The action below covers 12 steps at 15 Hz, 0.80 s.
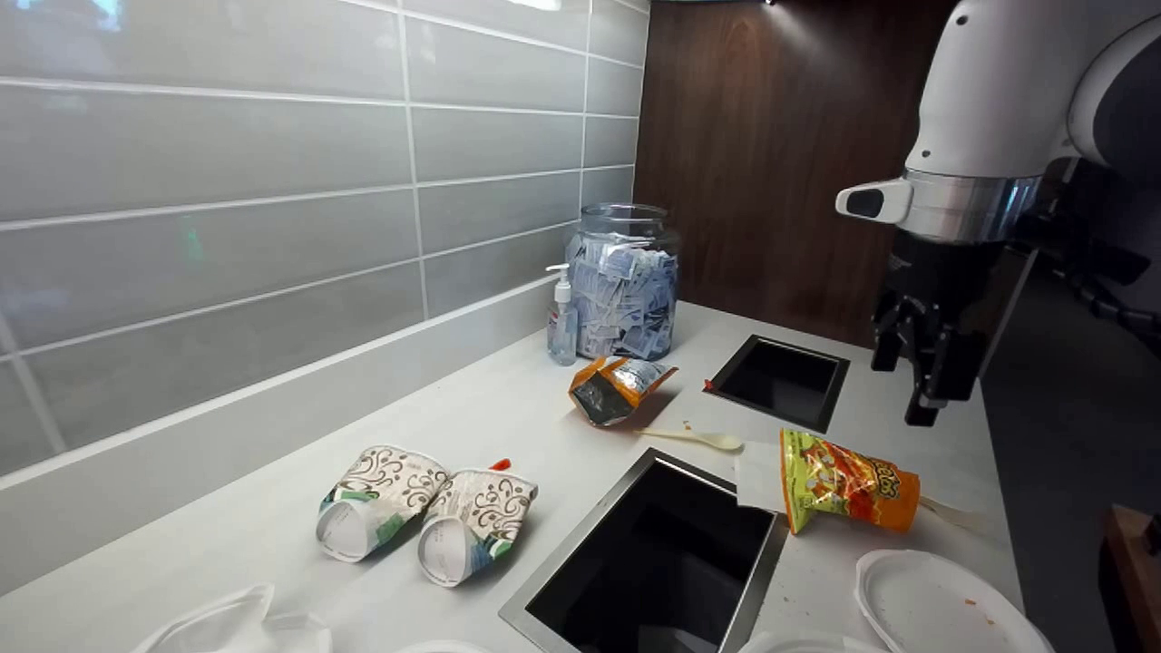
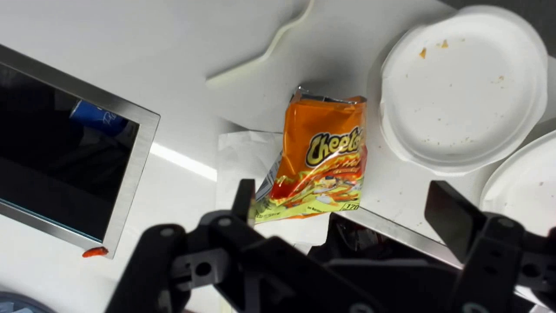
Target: Put the orange packet into the bin
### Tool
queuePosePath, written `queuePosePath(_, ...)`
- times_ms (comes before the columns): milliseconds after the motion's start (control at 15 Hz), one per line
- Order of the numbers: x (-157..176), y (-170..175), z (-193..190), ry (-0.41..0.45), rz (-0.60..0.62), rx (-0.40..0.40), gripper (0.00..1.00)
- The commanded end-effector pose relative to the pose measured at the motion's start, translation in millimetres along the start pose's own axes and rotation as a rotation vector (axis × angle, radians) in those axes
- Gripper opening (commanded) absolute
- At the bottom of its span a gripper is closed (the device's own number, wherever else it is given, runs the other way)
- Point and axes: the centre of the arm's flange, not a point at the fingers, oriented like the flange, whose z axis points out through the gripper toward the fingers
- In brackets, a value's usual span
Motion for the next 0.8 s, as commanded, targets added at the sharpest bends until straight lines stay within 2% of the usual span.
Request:
queuePosePath(0,7,-5,31,0.056,-0.016,-0.005,1.00)
queuePosePath(333,16,-1,56,0.074,-0.026,0.038,1.00)
queuePosePath(733,22,4,88,0.035,-0.052,0.051,1.00)
